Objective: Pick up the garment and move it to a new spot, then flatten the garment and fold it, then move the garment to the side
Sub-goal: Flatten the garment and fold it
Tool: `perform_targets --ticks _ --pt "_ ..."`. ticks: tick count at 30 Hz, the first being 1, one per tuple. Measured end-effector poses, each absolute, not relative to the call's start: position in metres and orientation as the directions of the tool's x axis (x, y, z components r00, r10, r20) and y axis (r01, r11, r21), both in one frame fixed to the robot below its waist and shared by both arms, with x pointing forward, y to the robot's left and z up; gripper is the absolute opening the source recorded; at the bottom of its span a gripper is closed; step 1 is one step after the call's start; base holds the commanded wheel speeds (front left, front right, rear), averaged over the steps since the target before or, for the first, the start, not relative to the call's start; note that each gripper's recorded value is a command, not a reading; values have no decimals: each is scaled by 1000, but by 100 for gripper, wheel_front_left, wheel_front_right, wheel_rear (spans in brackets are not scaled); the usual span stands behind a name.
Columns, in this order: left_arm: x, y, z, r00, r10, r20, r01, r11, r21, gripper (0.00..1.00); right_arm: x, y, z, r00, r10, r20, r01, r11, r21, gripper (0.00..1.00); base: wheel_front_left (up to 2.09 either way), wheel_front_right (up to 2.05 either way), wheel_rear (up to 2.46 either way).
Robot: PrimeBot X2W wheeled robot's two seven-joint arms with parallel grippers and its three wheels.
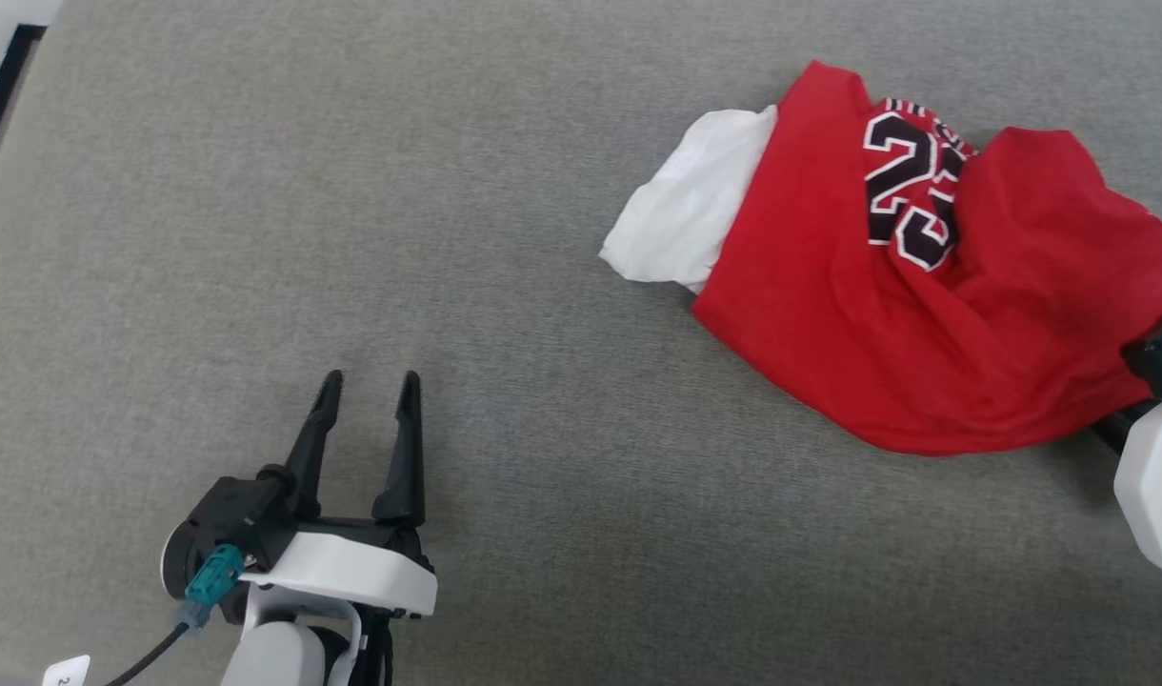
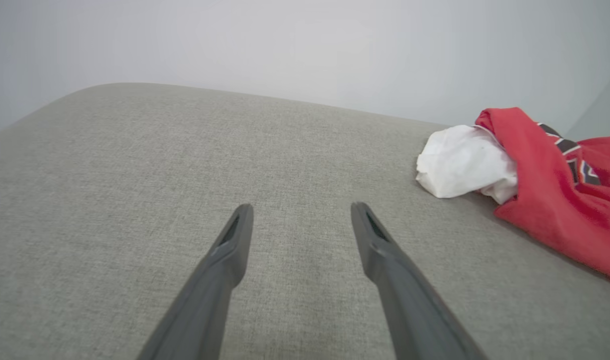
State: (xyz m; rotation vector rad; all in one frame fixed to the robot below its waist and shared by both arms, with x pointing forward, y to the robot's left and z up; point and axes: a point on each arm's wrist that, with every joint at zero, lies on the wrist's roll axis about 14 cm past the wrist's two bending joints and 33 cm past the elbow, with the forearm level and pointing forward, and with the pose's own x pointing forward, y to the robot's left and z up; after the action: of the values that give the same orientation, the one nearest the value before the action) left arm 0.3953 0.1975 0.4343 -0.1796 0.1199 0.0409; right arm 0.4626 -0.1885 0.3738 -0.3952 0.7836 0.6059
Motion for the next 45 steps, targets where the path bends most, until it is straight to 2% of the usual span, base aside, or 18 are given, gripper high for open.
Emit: perform_targets --ticks 6,15,19,24,25,26,27,28,34,37,41,45 --pt "402 188 435 994 0 -114 -21 983 -183 100 468 -220 383 613 292 -734 -571 806 -155 0 0 0 0" --pt "416 167 438 994 -66 -92 47 979 -197 100 480 -316 420 732 72 -678 -358 887 -292 0 0 0 0" --pt "419 162 435 992 -84 -99 63 978 -200 100 493 -343 433 780 0 -626 -276 897 -345 0 0 0 0" --pt "420 162 436 992 -85 -95 65 978 -199 100 486 -346 410 754 -28 -657 -236 921 -310 0 0 0 0" --pt "420 163 436 992 -84 -95 64 978 -198 100 484 -345 405 748 -29 -663 -232 924 -303 5 0 0 0" --pt "420 163 437 992 -83 -95 63 978 -198 100 482 -345 402 743 -32 -668 -227 928 -297 30 0 0 0" --pt "419 164 437 992 -81 -94 61 978 -197 100 480 -345 399 742 -32 -669 -220 932 -289 30 0 0 0" --pt "419 164 437 992 -80 -93 61 978 -198 100 478 -346 398 742 -35 -670 -211 936 -282 100 0 0 0" --pt "419 164 438 993 -79 -92 60 978 -198 100 471 -373 410 733 -86 -675 -171 937 -305 100 0 0 0" --pt "419 161 436 992 -85 -95 64 976 -206 100 483 -383 436 766 -93 -636 -151 936 -318 100 0 0 0" --pt "419 157 432 990 -92 -107 67 974 -217 100 504 -361 460 799 -16 -602 -172 952 -254 100 0 0 0" --pt "421 155 430 989 -97 -113 70 972 -223 100 513 -333 458 761 53 -646 -235 951 -199 100 0 0 0"
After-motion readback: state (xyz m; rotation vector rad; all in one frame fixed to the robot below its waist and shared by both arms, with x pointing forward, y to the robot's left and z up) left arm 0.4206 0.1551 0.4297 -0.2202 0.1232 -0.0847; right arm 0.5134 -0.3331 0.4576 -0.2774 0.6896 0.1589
